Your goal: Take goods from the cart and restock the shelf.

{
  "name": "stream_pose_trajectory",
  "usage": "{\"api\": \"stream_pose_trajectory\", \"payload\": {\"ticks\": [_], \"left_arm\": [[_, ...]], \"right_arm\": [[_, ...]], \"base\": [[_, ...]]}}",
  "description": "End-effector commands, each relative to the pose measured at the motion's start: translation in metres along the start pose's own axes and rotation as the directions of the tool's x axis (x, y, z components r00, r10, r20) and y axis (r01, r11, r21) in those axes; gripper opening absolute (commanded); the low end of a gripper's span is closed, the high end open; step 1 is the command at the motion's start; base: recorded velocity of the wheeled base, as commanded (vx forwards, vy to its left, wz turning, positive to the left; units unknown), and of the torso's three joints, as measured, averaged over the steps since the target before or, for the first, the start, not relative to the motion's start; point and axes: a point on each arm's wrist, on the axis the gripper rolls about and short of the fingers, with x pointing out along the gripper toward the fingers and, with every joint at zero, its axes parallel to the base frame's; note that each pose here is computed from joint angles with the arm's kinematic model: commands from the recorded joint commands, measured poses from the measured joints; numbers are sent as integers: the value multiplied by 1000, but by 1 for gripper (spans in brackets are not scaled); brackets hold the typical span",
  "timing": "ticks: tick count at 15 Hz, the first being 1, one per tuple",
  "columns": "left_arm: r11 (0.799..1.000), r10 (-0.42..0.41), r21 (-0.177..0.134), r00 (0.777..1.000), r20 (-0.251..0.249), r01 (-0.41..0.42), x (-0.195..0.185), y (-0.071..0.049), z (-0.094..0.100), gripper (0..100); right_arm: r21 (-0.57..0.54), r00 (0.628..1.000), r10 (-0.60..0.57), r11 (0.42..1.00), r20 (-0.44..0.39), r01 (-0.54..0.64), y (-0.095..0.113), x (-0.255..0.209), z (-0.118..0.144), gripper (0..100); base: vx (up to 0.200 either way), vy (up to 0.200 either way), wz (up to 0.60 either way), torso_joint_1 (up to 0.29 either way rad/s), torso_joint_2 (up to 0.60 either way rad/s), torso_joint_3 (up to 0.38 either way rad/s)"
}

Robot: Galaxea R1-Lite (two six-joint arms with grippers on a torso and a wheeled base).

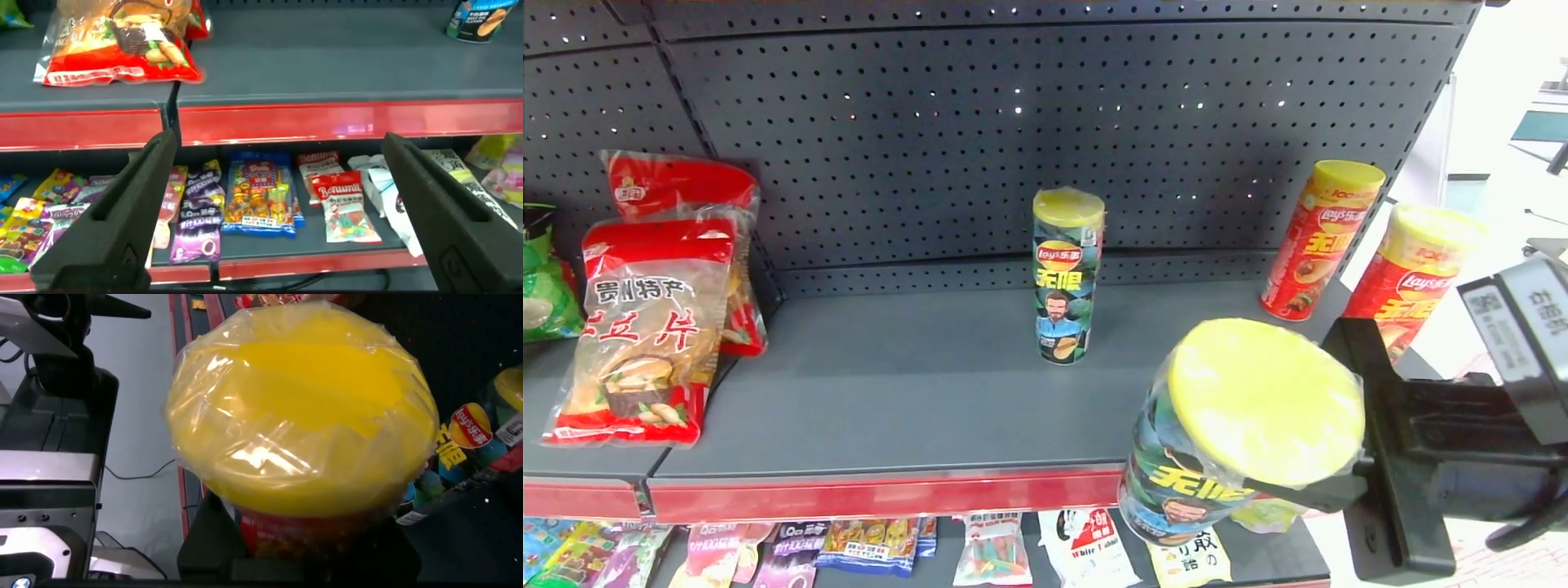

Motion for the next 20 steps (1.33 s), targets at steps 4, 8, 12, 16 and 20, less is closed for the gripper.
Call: {"api": "stream_pose_trajectory", "payload": {"ticks": [4,8,12,16,20], "left_arm": [[1000,0,-9,1000,0,0,0,0,0,100],[1000,0,2,1000,-1,0,0,0,0,100],[1000,-1,4,1000,-1,1,0,0,0,100],[1000,0,2,1000,-1,0,0,0,0,100],[1000,-1,4,1000,-1,1,0,0,0,100]], "right_arm": [[11,1000,13,1000,-18,-12,4,-1,-7,0],[12,1000,13,1000,-19,-13,4,0,-7,0],[9,1000,11,1000,-15,-11,3,0,-5,0],[4,1000,6,1000,-5,-6,2,-1,-2,0],[4,1000,3,1000,-3,-3,3,-3,-2,0]], "base": [[100,100,0,2,2,2],[100,100,0,-6,0,1],[0,0,0,0,0,0],[0,0,0,0,0,0],[0,0,0,0,0,0]]}}
